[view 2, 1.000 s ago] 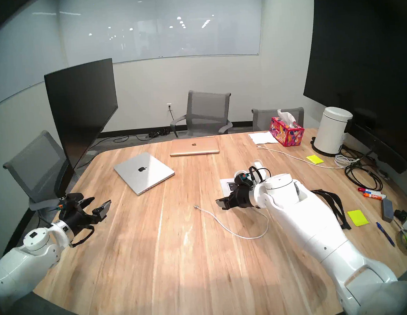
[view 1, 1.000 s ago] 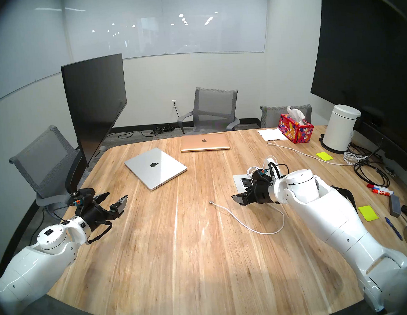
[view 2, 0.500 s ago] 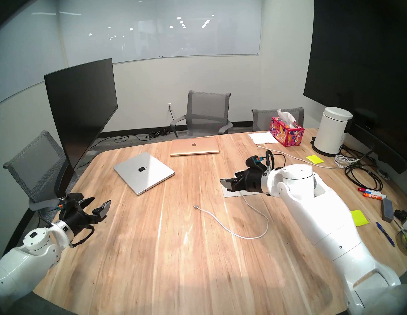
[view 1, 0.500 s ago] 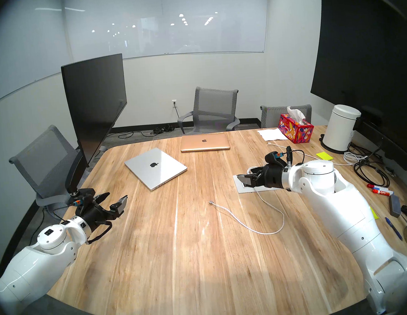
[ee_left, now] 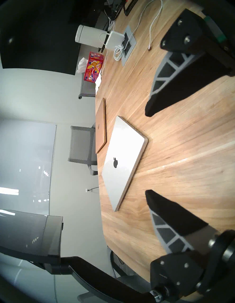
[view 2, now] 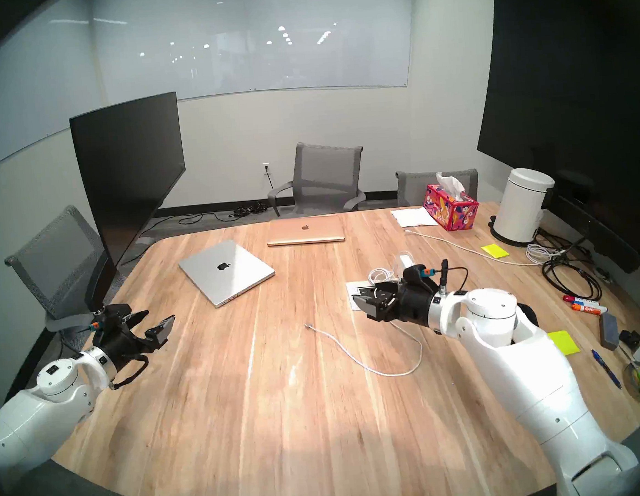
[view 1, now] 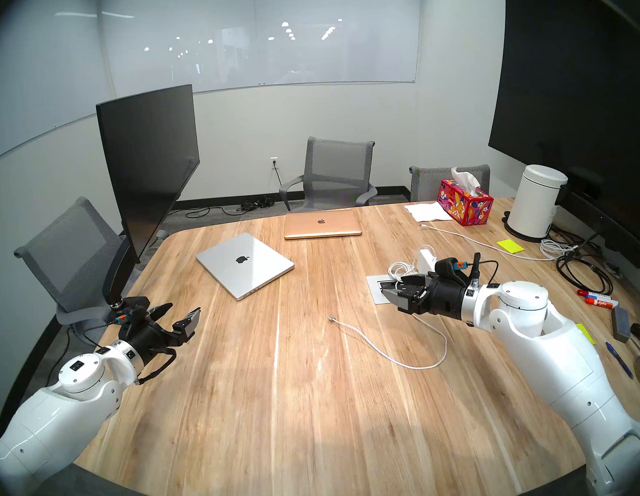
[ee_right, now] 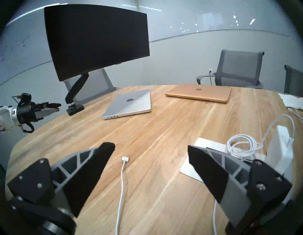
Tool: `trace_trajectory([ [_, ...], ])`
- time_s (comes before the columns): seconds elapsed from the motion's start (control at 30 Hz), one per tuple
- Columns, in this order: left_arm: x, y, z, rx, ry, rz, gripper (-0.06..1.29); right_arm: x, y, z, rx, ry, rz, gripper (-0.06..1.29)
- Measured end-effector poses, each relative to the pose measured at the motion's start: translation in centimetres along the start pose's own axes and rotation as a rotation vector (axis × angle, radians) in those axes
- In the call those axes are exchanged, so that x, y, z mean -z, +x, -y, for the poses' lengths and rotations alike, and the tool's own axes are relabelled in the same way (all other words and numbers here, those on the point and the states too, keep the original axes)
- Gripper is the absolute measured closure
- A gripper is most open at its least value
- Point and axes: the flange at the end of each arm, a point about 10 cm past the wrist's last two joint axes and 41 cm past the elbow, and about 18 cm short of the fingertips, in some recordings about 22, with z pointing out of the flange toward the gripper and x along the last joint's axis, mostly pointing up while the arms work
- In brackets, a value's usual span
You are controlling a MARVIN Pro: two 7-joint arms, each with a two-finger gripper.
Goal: Unplug the charging cable from the port of the MacBook and lay it on the desk
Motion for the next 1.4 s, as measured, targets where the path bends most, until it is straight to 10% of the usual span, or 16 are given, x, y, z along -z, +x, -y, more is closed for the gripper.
trace_trajectory([
  [0.37, 0.0, 0.0, 0.0, 0.000, 0.000, 0.000, 0.00, 0.9, -2.5, -1.3, 0.038, -0.027, -0.058, 0.01],
  [1.4, 0.0, 0.0, 0.0, -0.001, 0.000, -0.001, 0.00, 0.8, -2.1, -1.2, 0.044, -0.009, -0.102, 0.01],
])
